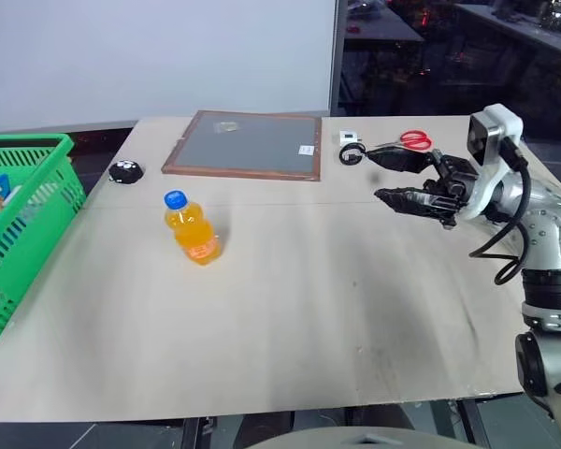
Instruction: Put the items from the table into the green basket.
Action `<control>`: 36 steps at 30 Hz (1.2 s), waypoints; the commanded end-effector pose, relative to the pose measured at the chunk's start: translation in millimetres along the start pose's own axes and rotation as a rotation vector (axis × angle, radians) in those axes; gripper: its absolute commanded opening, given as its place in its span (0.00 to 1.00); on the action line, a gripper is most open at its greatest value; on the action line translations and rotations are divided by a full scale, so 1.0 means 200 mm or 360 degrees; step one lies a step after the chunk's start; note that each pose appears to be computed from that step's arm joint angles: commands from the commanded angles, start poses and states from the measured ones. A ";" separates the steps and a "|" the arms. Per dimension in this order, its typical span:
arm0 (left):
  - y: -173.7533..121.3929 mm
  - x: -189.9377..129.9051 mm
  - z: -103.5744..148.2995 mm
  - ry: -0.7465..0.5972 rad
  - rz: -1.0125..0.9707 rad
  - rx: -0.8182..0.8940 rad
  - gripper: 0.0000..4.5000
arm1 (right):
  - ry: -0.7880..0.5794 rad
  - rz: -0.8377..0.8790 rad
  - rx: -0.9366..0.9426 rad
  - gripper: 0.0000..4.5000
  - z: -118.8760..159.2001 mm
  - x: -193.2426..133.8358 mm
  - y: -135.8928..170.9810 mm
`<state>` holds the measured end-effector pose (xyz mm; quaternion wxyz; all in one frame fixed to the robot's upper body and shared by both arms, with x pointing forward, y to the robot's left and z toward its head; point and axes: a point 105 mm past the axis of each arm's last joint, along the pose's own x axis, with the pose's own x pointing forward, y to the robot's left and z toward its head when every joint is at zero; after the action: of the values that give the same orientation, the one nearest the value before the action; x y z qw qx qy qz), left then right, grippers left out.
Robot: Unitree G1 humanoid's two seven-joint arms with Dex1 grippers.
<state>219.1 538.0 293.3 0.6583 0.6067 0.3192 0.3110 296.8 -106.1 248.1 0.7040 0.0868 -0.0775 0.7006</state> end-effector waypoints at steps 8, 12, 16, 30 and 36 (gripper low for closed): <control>-0.02 0.04 0.08 -0.0155 0.0082 -0.0014 0.74 | -0.0021 -0.0012 -0.0070 1.00 0.04 -0.02 0.01; -0.03 0.05 0.13 -0.0216 0.0073 -0.0006 0.74 | -0.0021 -0.0017 -0.0074 1.00 0.04 -0.02 0.01; -0.13 0.06 0.22 -0.0372 -0.0151 -0.0377 0.74 | -0.0022 -0.0022 -0.0076 1.00 0.04 -0.02 0.01; -0.17 0.06 0.25 -0.0482 -0.0317 -0.1811 0.74 | -0.0009 -0.0044 -0.0087 1.00 0.02 -0.03 0.01; -0.09 -0.28 0.79 -0.1426 -0.0882 -0.1943 0.74 | -0.0003 -0.0050 -0.0090 1.00 0.03 -0.04 0.00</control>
<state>308.2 440.9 260.8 0.9922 0.0896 -0.0130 0.0854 298.6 -110.3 239.8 0.7162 0.0812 -0.0729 0.6893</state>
